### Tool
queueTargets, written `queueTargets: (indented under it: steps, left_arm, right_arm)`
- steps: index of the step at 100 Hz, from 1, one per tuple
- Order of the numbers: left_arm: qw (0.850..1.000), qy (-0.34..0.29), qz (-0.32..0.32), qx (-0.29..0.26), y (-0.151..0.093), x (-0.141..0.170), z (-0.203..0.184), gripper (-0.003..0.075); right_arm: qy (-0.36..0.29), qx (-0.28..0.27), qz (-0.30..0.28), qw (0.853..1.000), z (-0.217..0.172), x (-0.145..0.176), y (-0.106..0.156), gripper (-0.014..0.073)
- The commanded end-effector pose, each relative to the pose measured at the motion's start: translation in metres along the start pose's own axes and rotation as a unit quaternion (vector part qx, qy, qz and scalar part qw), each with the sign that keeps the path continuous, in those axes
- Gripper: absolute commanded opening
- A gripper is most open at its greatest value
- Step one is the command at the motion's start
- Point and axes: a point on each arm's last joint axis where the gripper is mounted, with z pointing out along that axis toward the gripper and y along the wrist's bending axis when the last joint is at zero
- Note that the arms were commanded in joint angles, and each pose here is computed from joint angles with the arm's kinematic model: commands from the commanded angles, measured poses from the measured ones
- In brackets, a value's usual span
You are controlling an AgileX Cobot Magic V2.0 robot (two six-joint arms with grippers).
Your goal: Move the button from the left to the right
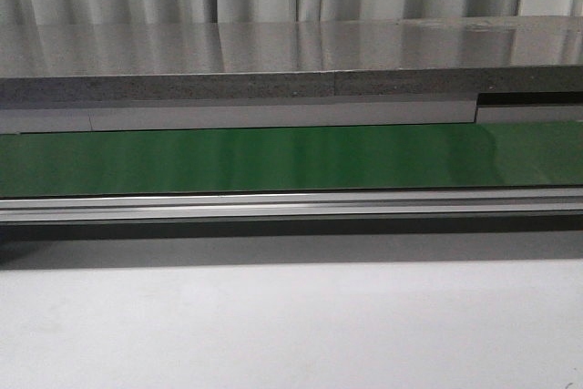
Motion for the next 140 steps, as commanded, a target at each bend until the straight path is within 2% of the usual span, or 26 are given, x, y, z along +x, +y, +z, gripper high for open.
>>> queueTargets:
  steps: [1,21,65,140]
  left_arm:
    - [0.998,-0.056,-0.011,0.004,0.0,-0.007,-0.005,-0.002]
    - [0.997,-0.078,-0.02,0.003,0.0,0.014,-0.013,-0.002]
    - [0.998,-0.062,-0.012,0.025,-0.003,0.039,-0.007,-0.002]
    - [0.997,-0.076,-0.015,0.026,-0.004,0.038,-0.007,-0.002]
  right_arm:
    - [-0.057,0.001,-0.003,0.998,-0.003,-0.013,0.0,-0.0068]
    - [-0.057,0.001,-0.003,0.998,-0.003,-0.013,0.0,-0.0068]
    - [-0.057,0.001,-0.003,0.998,-0.003,-0.013,0.0,-0.0068]
    - [-0.057,0.001,-0.003,0.998,-0.003,-0.013,0.0,-0.0068]
